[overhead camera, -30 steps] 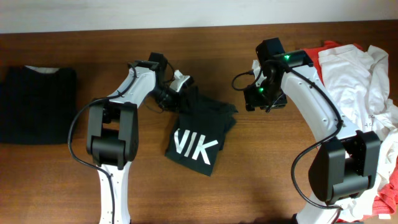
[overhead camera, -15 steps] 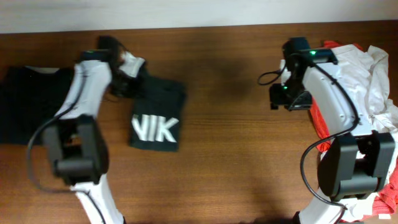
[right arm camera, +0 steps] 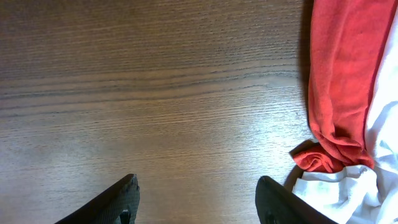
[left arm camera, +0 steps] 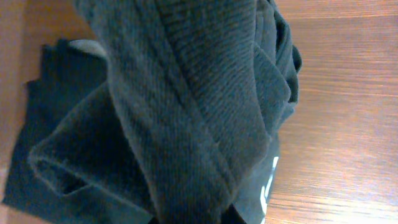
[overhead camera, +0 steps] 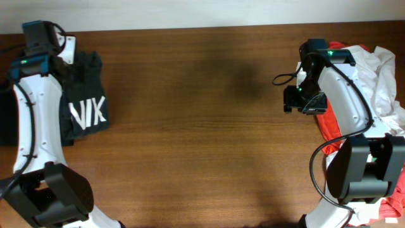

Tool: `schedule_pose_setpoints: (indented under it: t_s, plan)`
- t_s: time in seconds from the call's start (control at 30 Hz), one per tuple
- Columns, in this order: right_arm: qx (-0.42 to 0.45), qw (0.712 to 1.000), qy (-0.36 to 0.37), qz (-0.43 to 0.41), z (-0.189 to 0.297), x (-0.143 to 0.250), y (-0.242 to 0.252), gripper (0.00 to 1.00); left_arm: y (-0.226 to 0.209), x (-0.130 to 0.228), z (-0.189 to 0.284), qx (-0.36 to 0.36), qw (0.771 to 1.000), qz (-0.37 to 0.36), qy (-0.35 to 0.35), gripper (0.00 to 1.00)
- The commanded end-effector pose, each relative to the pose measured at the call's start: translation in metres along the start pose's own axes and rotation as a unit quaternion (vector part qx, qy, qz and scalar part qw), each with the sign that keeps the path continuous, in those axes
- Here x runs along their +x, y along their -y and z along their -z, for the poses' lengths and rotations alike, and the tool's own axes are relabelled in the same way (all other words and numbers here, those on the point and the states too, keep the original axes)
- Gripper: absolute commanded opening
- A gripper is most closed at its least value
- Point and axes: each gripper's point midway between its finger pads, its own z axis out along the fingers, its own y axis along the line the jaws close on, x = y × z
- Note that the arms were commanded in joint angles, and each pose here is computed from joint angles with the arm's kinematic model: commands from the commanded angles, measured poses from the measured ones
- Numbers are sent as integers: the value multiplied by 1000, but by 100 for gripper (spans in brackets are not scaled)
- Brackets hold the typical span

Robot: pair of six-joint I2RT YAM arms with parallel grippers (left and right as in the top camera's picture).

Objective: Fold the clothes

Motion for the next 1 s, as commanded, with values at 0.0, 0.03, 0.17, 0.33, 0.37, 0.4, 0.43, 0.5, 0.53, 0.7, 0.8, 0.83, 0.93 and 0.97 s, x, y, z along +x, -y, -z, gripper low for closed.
schedule_pose_setpoints:
  t_s: [0.0,0.03,0.17,0.33,0.37,0.4,0.43,0.5,0.53,0.7,0.8,0.83,0.93,0.97]
  plan:
    - [6,1000,20,-3,13,-4,4,64,-41,0,10,-48,999,12,8,0]
    - [6,1000,20,-3,13,-4,4,64,-47,1,9,-52,998,18,8,0]
    - [6,1000,20,-3,13,-4,4,64,-66,1,8,-50,998,41,23,0]
    - [6,1000,20,-3,13,-4,4,64,-94,-11,8,-27,993,78,79,1]
    - [6,1000,20,-3,13,-4,4,64,-103,-10,6,-22,992,87,87,1]
    - [6,1000,20,-3,13,-4,4,64,-106,-9,5,-12,991,93,91,0]
    - [6,1000,20,-3,13,-4,4,64,-110,-7,1,-3,991,99,93,1]
    - [6,1000,20,-3,13,-4,4,64,-123,1,-7,-6,990,111,87,0]
    - [6,1000,20,-3,13,-4,4,64,-130,4,-10,-11,989,118,86,1]
    - [6,1000,20,-3,13,-4,4,64,-169,19,-38,-35,984,153,84,1]
    - [6,1000,17,-3,13,-3,4,64,-194,35,-66,-46,980,181,74,95]
    - [6,1000,16,-3,13,-2,4,64,-197,43,-72,-44,977,200,65,99]
    - [7,1000,12,-3,13,0,5,64,-195,51,-75,-31,972,224,56,99]
    - [7,1000,11,-3,13,0,5,64,-194,47,-71,-26,972,223,62,99]
